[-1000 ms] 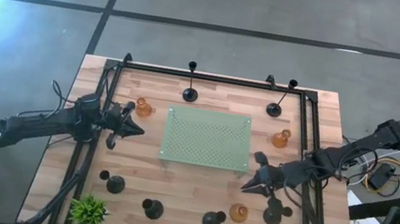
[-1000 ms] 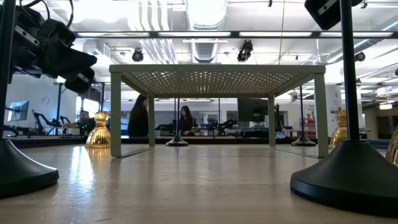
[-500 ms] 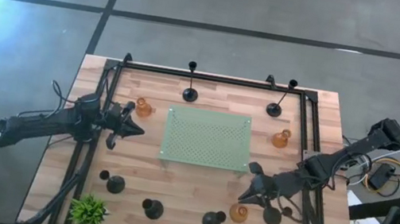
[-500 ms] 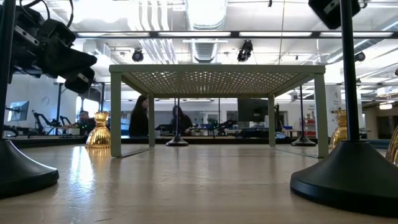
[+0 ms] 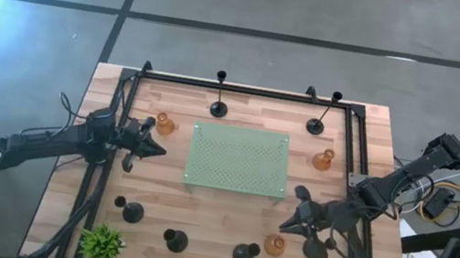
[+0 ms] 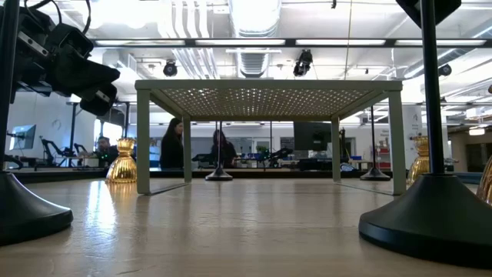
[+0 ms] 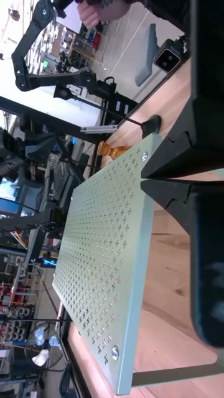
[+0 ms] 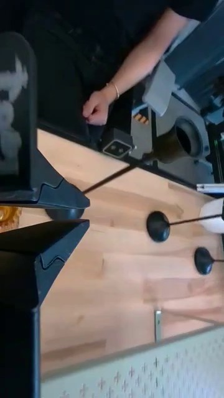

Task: Pick & Place candle stick holders
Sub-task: Put the black candle holder on the shelf

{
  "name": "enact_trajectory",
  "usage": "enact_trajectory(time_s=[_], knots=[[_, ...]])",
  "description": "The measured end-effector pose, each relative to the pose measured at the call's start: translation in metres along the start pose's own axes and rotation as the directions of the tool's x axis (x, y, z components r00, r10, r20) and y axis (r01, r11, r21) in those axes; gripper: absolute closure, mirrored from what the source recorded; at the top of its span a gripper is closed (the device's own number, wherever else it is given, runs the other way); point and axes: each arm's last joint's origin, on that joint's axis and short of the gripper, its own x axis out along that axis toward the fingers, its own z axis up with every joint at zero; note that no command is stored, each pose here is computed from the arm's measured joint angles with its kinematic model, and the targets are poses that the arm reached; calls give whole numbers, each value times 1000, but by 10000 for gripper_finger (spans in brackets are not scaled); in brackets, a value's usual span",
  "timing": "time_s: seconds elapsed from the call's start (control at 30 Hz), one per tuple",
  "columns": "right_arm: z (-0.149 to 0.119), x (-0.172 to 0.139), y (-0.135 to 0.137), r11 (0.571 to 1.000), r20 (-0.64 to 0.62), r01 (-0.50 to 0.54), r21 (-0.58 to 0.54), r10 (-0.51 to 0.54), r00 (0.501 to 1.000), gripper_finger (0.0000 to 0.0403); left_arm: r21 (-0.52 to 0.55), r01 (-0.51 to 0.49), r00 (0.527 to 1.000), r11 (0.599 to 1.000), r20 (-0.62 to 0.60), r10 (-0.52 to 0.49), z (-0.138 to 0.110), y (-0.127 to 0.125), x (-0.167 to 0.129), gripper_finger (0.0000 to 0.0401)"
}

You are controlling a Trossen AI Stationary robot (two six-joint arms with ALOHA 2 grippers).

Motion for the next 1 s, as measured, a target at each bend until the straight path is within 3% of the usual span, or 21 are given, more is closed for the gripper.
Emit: enact_trajectory(time_s=[1.0], knots=[[0, 6, 2, 1000, 5, -9, -10, 9, 1000, 369, 0, 0, 1000, 1000, 0, 0, 0, 0, 0, 384]])
